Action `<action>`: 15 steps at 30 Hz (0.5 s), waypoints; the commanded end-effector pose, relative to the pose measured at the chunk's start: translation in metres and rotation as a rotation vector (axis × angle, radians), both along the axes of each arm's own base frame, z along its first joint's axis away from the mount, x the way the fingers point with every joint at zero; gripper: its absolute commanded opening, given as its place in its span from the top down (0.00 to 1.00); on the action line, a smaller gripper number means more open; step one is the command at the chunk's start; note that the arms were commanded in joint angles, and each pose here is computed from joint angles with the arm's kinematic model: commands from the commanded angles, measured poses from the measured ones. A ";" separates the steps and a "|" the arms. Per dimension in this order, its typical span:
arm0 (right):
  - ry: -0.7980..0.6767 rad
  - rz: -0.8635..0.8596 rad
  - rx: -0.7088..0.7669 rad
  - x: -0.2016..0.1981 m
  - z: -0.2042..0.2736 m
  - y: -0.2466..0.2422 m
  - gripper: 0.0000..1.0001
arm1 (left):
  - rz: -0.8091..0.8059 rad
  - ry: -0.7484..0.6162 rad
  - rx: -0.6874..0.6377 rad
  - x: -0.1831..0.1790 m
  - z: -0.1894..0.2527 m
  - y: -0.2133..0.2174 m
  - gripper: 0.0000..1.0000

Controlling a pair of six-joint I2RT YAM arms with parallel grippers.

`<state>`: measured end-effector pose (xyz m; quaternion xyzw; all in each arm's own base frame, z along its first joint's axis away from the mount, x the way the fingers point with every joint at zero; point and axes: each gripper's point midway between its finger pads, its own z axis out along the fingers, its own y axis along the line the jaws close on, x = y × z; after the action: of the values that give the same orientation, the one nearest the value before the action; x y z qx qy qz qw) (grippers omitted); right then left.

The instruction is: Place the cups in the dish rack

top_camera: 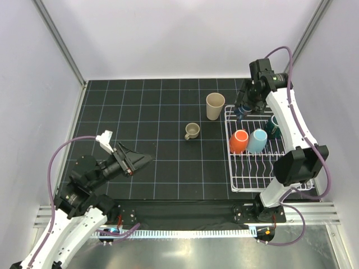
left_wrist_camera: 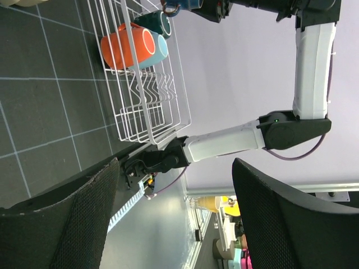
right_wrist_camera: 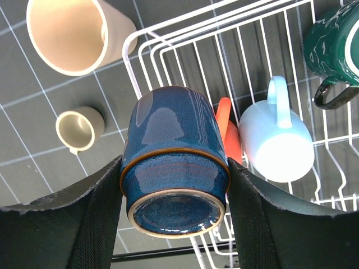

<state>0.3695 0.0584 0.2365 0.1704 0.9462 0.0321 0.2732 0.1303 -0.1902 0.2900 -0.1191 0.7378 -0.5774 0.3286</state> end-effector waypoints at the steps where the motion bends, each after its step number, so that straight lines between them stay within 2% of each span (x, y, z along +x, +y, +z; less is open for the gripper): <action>1: -0.061 -0.076 0.026 0.009 0.026 -0.002 0.96 | 0.019 -0.013 -0.003 0.001 -0.005 0.003 0.21; 6: 0.031 -0.147 0.056 0.017 0.004 -0.001 0.96 | 0.022 -0.009 -0.002 0.000 -0.011 0.004 0.21; 10: 0.129 -0.177 0.019 0.017 -0.017 -0.005 0.96 | 0.041 -0.010 -0.002 0.002 -0.014 0.006 0.21; 15: 0.162 -0.221 -0.003 0.019 -0.042 -0.010 0.96 | 0.039 0.013 0.011 0.005 -0.022 0.004 0.21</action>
<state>0.3895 0.0559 0.1883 0.2487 0.9509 -0.0037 0.1843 0.1322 -0.1856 0.2697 -0.1351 0.7403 -0.5684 0.3326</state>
